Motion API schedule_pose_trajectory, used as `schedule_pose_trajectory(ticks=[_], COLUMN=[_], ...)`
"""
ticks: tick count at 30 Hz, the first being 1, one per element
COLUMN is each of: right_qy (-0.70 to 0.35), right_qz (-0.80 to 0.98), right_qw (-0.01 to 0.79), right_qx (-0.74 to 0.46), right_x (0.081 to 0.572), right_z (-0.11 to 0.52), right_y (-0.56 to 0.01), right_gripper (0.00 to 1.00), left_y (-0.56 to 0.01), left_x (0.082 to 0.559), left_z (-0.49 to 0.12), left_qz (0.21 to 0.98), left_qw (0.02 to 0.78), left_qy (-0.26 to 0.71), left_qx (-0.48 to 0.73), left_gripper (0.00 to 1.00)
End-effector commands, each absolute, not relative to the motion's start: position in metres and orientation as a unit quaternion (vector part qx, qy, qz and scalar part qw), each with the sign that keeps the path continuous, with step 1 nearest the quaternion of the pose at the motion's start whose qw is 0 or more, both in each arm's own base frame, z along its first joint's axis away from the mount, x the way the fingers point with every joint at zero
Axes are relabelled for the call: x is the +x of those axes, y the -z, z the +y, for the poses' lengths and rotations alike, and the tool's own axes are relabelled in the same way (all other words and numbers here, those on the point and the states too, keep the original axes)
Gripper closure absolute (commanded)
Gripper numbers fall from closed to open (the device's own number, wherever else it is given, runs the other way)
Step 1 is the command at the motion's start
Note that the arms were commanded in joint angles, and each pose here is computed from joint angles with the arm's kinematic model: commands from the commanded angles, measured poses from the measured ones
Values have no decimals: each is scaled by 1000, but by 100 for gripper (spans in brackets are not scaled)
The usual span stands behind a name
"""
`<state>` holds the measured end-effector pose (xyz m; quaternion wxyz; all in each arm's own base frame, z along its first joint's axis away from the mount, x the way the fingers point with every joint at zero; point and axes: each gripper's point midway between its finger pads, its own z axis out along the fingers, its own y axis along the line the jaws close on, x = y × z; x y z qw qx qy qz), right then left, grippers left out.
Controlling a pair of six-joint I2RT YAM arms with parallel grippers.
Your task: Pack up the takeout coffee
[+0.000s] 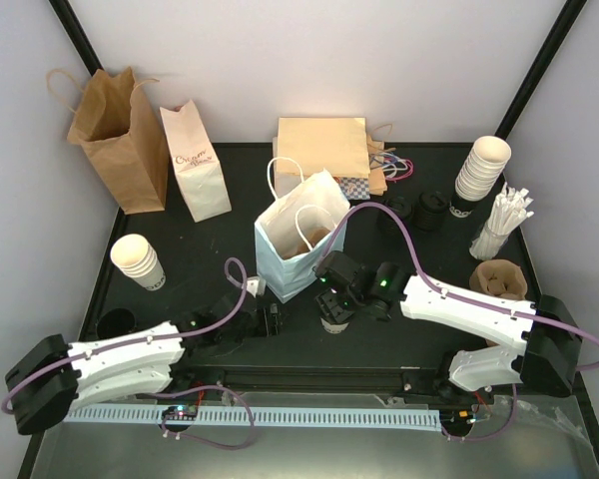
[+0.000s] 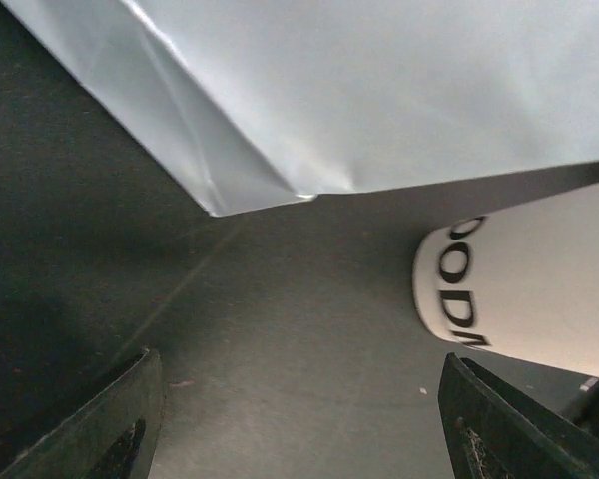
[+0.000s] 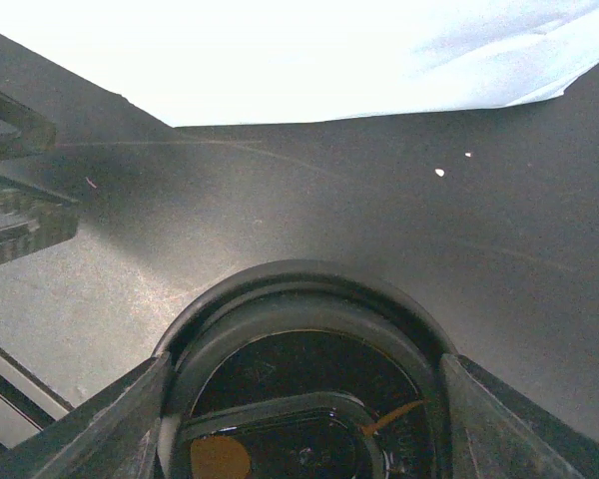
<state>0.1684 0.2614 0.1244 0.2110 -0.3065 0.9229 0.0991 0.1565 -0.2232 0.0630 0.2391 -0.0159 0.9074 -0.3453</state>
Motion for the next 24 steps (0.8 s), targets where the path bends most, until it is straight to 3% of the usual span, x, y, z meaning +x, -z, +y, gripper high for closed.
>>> schedule_pose_trajectory(ticks=[1,24], right_qy=[-87,-89], right_qz=[932,933], right_qw=[171,172], right_qx=[-307,-304], right_x=[157,156], right_z=[257,256], right_y=[-105,-107], right_gripper=[34,34], left_y=[-67,-52], left_x=[176,261], left_z=[-227,-244], left_qz=[900,898], left_qw=[279,303], left_qy=[332,308], left_qx=[-28,-81], left_gripper=[22,32])
